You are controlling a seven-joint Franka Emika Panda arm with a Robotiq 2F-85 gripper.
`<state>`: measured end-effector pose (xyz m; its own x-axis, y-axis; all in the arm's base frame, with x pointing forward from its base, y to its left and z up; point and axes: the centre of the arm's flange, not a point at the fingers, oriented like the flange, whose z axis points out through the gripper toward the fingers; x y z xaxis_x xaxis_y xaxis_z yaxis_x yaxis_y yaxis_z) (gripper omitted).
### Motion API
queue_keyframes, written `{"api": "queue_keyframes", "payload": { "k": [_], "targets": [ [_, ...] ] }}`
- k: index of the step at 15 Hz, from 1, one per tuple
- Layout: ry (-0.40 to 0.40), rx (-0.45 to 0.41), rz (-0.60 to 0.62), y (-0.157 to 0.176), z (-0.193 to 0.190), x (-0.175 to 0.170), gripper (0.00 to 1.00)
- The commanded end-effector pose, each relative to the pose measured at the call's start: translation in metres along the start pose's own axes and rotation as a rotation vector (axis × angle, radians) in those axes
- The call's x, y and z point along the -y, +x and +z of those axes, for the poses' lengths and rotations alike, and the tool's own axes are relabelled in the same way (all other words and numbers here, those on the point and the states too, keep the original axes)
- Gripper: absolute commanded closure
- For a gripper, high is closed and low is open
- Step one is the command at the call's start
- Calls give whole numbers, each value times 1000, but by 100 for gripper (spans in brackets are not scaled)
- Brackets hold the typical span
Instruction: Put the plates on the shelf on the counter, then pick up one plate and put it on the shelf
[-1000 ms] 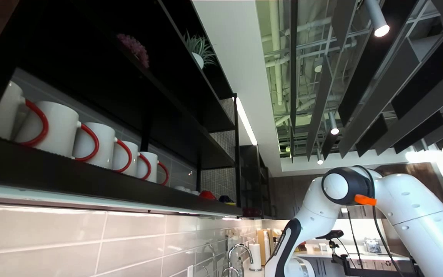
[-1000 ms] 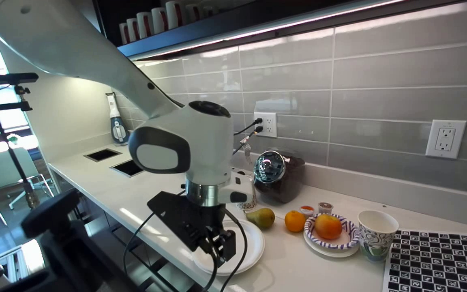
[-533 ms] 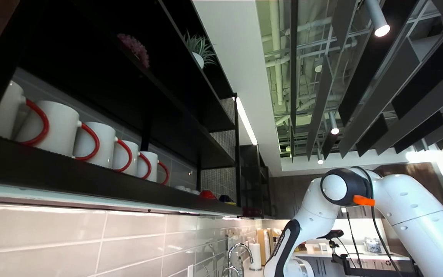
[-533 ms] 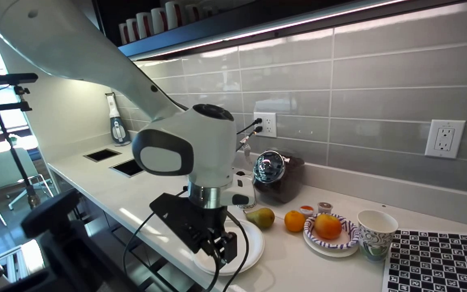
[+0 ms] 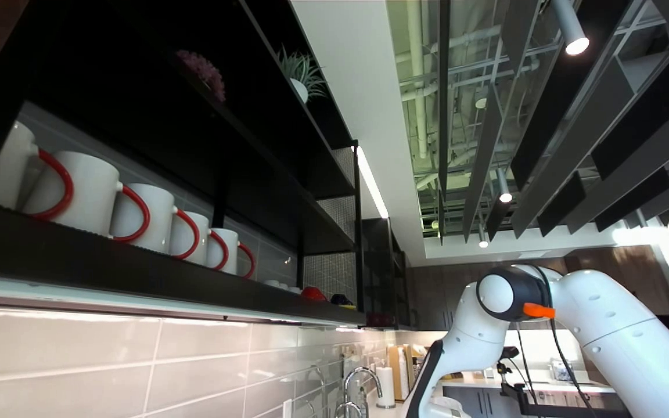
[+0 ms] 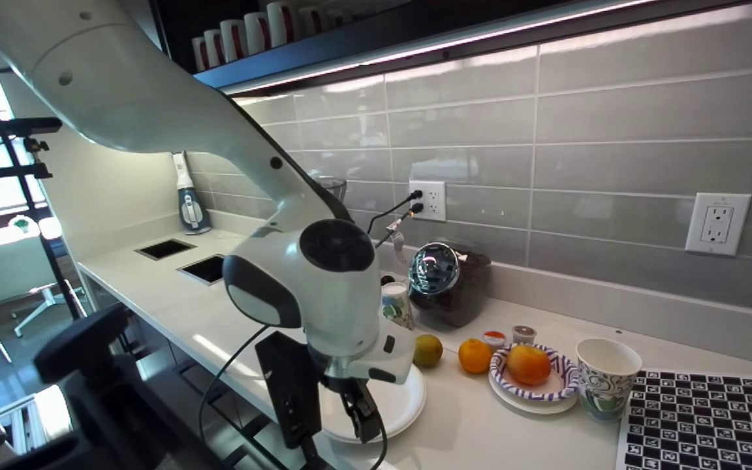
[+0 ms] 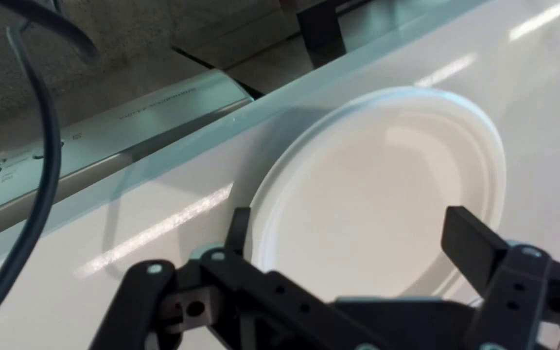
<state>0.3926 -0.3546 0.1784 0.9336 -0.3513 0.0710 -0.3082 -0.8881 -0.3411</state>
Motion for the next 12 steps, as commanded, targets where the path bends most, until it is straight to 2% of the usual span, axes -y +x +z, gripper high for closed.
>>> {"api": "queue_keyframes", "payload": {
  "k": [1, 3, 6, 12],
  "targets": [
    [41, -137, 81, 2, 1, -24, 0],
    [58, -153, 122, 0, 2, -31, 0],
    [84, -128, 170, 0, 11, -36, 0],
    [124, -81, 190, 3, 35, -40, 0]
  ]
}}
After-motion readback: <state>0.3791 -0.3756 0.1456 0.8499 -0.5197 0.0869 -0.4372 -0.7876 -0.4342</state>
